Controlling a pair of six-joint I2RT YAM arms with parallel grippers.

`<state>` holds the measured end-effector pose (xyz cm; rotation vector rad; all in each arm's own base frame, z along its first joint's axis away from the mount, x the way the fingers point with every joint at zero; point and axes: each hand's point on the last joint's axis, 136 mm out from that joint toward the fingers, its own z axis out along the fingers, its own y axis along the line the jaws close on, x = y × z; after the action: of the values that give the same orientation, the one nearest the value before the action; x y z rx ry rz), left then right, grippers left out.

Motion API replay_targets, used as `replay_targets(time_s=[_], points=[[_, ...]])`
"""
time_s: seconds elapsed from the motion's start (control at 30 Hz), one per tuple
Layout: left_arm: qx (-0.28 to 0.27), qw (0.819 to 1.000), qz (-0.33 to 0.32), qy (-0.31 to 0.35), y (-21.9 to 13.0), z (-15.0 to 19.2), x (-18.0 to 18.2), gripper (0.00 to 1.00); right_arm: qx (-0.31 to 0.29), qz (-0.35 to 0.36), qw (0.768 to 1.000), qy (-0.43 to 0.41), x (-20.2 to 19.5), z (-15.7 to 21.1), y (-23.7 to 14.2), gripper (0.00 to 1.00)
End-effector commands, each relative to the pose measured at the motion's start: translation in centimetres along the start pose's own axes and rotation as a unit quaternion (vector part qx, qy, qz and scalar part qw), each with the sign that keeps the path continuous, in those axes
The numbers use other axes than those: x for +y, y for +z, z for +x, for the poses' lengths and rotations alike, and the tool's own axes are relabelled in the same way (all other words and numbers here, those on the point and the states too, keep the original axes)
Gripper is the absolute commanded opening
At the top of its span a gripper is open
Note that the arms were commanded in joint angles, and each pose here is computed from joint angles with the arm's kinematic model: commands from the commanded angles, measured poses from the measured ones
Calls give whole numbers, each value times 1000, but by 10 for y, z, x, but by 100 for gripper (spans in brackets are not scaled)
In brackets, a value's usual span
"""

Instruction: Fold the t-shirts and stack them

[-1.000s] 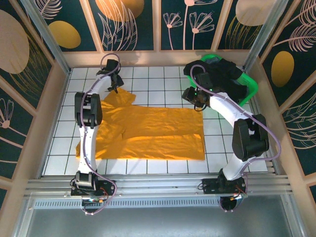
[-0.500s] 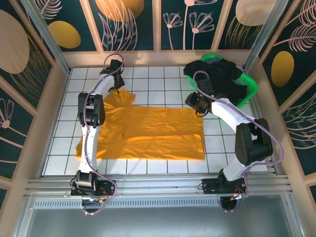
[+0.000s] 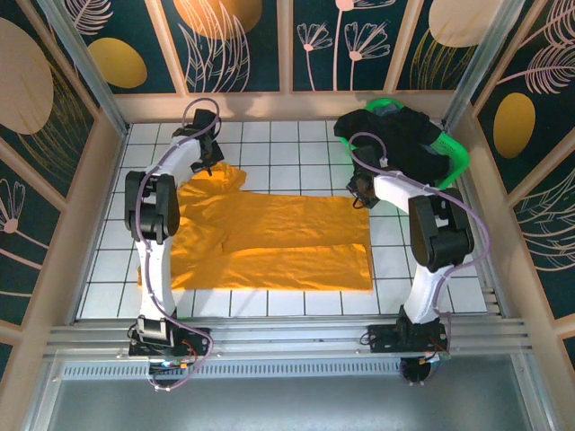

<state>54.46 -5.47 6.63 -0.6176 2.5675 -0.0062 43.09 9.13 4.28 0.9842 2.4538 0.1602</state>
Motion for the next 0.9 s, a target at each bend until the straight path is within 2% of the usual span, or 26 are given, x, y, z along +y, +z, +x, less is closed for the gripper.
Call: replay_targets(time_s=[0.0,0.13,0.23,0.47,0.67,0.87], points=[[-4,999,28,-15,-19,-2,-8,0,-12,39,999,11,-14,-6,5,45],[-13,999,36,-13,-32,-8,-10,0,-7,44,999,6,-16,-5,17,45],[-16,999,38,-10,-39,-10,-10,0,12,52,999,-2,-18,3,28,37],[-10,999,33,-2,-42,-6,-6,0,36,80,996,7,-34,19,31,29],[-12,999,40,-6,-47,-8,-9,0,36,87,996,0,-33,24,20,35],[-24,999,43,-9,-58,-16,-10,0,-35,32,999,-20,-9,-8,-22,41]])
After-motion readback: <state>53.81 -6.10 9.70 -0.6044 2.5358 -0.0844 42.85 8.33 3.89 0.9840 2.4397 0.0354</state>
